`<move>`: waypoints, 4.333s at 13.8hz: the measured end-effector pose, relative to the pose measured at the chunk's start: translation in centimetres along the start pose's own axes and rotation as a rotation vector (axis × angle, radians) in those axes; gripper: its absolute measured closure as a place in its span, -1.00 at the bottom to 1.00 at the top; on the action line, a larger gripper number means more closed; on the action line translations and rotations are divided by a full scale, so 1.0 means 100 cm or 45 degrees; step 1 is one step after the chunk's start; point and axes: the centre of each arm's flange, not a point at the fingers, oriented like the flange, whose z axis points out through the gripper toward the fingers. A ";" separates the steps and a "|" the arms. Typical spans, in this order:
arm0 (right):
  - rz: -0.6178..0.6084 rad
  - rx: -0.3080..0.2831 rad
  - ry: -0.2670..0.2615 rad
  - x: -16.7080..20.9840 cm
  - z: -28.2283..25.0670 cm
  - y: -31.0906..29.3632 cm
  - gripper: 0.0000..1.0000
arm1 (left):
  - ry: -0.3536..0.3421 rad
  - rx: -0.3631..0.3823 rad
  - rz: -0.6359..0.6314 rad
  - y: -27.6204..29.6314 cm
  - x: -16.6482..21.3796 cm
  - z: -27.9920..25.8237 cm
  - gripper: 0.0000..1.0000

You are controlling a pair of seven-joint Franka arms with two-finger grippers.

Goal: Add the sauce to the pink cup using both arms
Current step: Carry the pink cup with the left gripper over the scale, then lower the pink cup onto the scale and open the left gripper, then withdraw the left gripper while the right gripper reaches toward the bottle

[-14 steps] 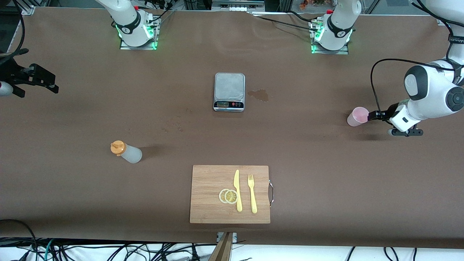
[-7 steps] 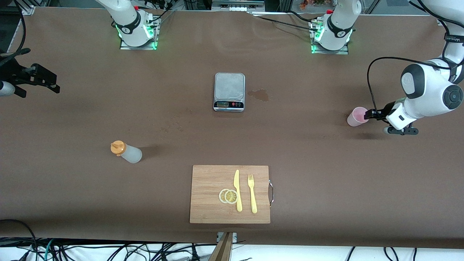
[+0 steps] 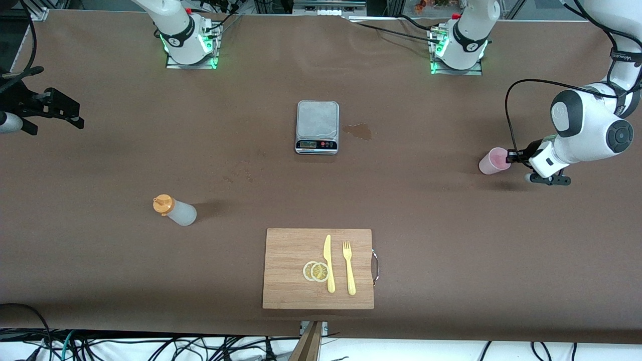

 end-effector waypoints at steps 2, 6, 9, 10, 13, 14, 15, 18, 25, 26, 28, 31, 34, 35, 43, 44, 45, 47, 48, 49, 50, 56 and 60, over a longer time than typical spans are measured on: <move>-0.001 0.002 -0.010 -0.001 0.001 0.000 -1.00 | 0.026 0.007 0.009 0.002 0.005 -0.008 0.95; -0.008 0.004 -0.024 -0.001 0.002 -0.003 -1.00 | 0.098 0.007 0.076 0.060 0.040 -0.092 0.95; -0.011 0.006 -0.034 -0.002 0.003 -0.005 -1.00 | 0.108 -0.011 0.055 0.156 0.053 -0.138 0.95; -0.013 0.006 -0.036 -0.002 0.003 -0.006 -1.00 | 0.086 -0.018 0.036 0.195 0.051 -0.136 0.95; -0.033 0.007 -0.039 -0.001 0.004 -0.015 -1.00 | 0.015 -0.026 -0.013 0.329 0.023 -0.113 0.95; -0.038 0.007 -0.040 -0.001 0.004 -0.016 -1.00 | -0.008 -0.022 -0.025 0.371 0.008 -0.103 0.95; -0.039 0.008 -0.045 -0.001 0.005 -0.017 -1.00 | -0.021 -0.018 -0.030 0.411 -0.009 -0.093 0.95; -0.040 0.011 -0.060 -0.002 0.006 -0.018 -1.00 | -0.020 -0.023 -0.052 0.515 -0.059 -0.053 0.95; -0.040 0.011 -0.062 -0.003 0.006 -0.018 -1.00 | -0.045 0.055 -0.048 0.598 -0.110 0.059 0.95; -0.040 0.011 -0.062 -0.003 0.006 -0.018 -1.00 | -0.052 0.059 -0.050 0.597 -0.109 0.064 0.95; -0.040 0.011 -0.062 -0.003 0.006 -0.018 -1.00 | -0.045 0.052 -0.055 0.597 -0.105 0.061 0.68; -0.044 0.011 -0.062 -0.003 0.006 -0.018 -1.00 | -0.031 0.038 -0.070 0.596 -0.098 0.054 0.11; -0.049 0.011 -0.061 -0.003 0.005 -0.017 -1.00 | 0.024 0.005 -0.108 0.592 -0.085 0.028 -0.51; -0.051 0.011 -0.059 -0.003 0.005 -0.017 -1.00 | 0.047 0.000 -0.129 0.587 -0.080 0.015 -0.68; -0.043 0.005 -0.023 -0.004 -0.009 -0.011 -1.00 | 0.164 0.027 -0.355 0.458 0.021 -0.119 -1.00; -0.034 0.005 -0.023 -0.005 -0.009 -0.007 -1.00 | 0.193 0.026 -0.382 0.435 0.036 -0.130 -1.00; -0.021 0.004 -0.022 -0.006 -0.009 -0.001 -1.00 | 0.217 0.020 -0.414 0.415 0.048 -0.141 -1.00; -0.013 0.004 -0.023 -0.007 -0.009 0.004 -1.00 | 0.260 0.001 -0.484 0.378 0.067 -0.162 -1.00; -0.015 0.005 -0.024 -0.007 -0.009 0.004 -1.00 | 0.280 -0.010 -0.508 0.364 0.073 -0.173 -1.00; -0.016 0.005 -0.025 -0.006 -0.008 0.004 -1.00 | 0.292 -0.014 -0.536 0.350 0.078 -0.184 -1.00; -0.020 0.005 -0.027 -0.006 -0.008 0.004 -1.00 | 0.296 -0.011 -0.557 0.338 0.081 -0.195 -1.00; -0.329 0.008 -0.023 -0.004 -0.007 -0.001 -1.00 | 0.325 0.140 -0.525 0.251 0.063 -0.257 -1.00; -0.645 0.114 0.018 0.001 0.000 -0.009 -1.00 | 0.344 0.152 -0.472 0.222 0.025 -0.303 -1.00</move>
